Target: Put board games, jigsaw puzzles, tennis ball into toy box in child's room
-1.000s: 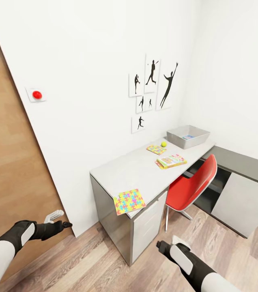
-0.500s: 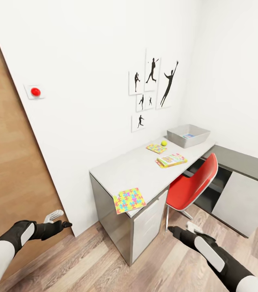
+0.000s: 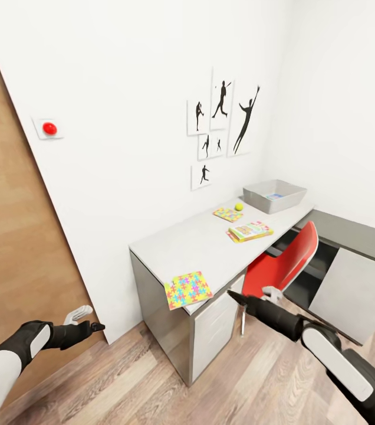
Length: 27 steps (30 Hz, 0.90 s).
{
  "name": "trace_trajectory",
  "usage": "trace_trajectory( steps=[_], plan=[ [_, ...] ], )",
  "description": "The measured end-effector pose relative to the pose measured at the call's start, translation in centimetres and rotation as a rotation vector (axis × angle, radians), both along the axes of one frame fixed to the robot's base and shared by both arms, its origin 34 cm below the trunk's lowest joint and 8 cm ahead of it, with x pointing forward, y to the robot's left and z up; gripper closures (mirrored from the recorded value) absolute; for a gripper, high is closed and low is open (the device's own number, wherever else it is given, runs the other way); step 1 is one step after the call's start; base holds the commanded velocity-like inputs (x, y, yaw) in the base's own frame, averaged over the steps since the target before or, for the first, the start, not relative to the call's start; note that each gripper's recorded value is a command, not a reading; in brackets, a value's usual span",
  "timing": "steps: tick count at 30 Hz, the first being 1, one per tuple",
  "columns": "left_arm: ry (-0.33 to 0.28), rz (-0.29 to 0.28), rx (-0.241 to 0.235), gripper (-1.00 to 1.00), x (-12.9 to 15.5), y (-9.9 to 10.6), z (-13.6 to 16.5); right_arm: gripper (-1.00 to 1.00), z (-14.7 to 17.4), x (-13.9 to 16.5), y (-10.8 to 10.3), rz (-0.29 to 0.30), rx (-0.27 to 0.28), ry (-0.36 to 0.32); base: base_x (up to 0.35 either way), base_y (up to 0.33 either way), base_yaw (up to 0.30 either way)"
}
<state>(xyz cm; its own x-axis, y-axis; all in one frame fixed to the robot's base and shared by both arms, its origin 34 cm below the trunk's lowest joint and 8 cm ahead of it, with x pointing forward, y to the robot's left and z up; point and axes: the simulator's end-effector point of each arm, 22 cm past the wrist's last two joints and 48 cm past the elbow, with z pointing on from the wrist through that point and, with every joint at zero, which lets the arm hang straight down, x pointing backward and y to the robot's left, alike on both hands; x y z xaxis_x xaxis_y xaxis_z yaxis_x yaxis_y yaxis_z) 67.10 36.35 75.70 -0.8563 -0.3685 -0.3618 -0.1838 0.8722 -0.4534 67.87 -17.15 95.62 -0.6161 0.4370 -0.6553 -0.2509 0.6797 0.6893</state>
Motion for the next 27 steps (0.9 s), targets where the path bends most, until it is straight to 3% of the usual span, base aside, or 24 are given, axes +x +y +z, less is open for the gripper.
trace_trajectory(
  steps=[6,12,23,27],
  plan=[
    [0.000,0.000,0.001,-1.00,0.1,0.0,-0.8,-1.00,2.5,-0.3,3.1,0.042,0.058,-0.065,0.000,0.000,0.000],
    [-0.003,0.000,0.002,-1.00,0.3,0.0,-1.5,-1.00,2.9,-0.3,5.0,0.057,0.103,-0.085,0.000,0.000,0.000],
    [-0.010,0.006,-0.011,-1.00,0.6,0.1,-2.7,-1.00,1.7,-0.3,5.6,0.059,0.108,-0.089,0.000,0.000,0.000],
    [-0.028,0.036,-0.032,-1.00,1.2,0.5,-2.6,-1.00,1.4,-0.2,5.6,0.062,0.113,-0.094,0.000,0.000,0.000]
  ],
)
